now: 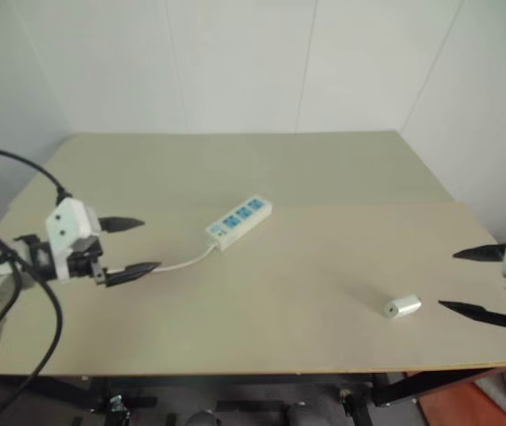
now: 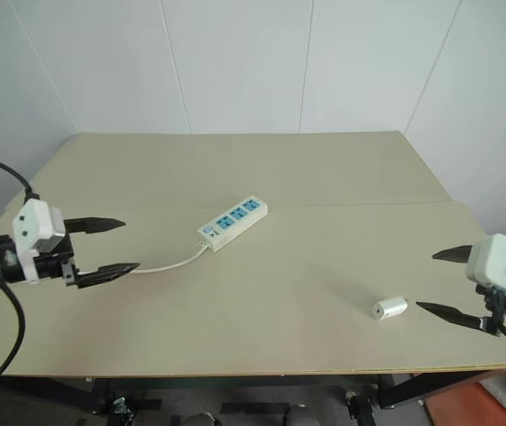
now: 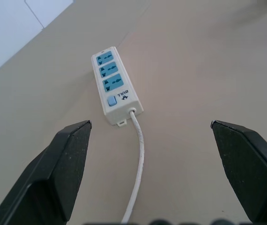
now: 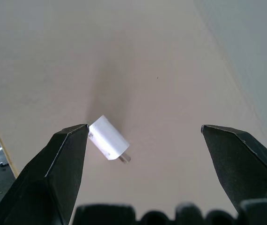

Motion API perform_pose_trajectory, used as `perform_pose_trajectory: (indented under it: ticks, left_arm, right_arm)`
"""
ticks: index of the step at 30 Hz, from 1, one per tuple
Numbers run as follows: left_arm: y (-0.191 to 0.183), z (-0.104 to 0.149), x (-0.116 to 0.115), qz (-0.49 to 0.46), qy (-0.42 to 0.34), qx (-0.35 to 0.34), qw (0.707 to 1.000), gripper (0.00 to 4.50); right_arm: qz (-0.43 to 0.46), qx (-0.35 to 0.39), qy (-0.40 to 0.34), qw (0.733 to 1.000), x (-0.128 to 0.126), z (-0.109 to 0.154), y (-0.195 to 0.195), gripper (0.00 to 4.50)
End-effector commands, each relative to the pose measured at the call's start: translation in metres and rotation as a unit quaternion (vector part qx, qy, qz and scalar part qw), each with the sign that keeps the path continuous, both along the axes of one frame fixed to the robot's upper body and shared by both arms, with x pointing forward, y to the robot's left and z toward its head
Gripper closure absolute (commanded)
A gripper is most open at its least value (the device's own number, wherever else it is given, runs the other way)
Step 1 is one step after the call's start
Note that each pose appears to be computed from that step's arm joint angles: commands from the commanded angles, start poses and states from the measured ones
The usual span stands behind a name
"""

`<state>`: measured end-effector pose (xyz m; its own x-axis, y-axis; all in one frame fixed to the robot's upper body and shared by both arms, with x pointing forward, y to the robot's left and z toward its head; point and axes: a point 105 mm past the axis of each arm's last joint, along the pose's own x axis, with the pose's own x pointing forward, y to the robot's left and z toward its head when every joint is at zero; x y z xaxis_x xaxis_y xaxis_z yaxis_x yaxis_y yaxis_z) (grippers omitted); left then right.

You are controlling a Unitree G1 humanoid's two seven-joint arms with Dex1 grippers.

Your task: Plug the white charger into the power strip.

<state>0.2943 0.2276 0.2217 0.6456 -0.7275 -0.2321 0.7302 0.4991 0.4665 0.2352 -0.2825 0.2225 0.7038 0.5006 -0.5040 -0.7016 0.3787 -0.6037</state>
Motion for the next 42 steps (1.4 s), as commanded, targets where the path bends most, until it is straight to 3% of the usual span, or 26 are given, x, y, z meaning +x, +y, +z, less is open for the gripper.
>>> perform_pose_trajectory:
  ticks: [1, 9, 17, 22, 32, 42]
  left_arm:
    - [-0.005, 0.012, 0.021, 0.024, -0.036, -0.023, 0.999, 0.05]
    - [-0.044, -0.003, 0.076, 0.023, -0.038, -0.093, 0.995, 0.05]
    - [-0.082, -0.046, 0.110, 0.042, 0.003, -0.114, 0.993, 0.05]
    - [-0.090, -0.061, 0.127, 0.067, 0.020, -0.132, 0.989, 0.05]
    - [-0.100, -0.092, 0.144, 0.100, 0.064, -0.138, 0.983, 0.05]
    - [-0.117, -0.119, 0.143, 0.093, 0.119, -0.117, 0.982, 0.05]
  right_arm:
    - [0.019, 0.012, -0.047, 0.999, 0.009, 0.015, 0.010, 0.00]
    - [0.069, 0.057, -0.083, 0.993, 0.039, 0.023, 0.044, 0.00]
    - [0.082, 0.086, -0.098, 0.988, 0.054, 0.028, 0.059, 0.00]
    - [0.084, 0.093, -0.095, 0.988, 0.054, 0.027, 0.062, 0.00]
    - [0.083, 0.095, -0.097, 0.987, 0.049, 0.028, 0.066, 0.00]
    - [0.086, 0.100, -0.104, 0.986, 0.044, 0.032, 0.070, 0.00]
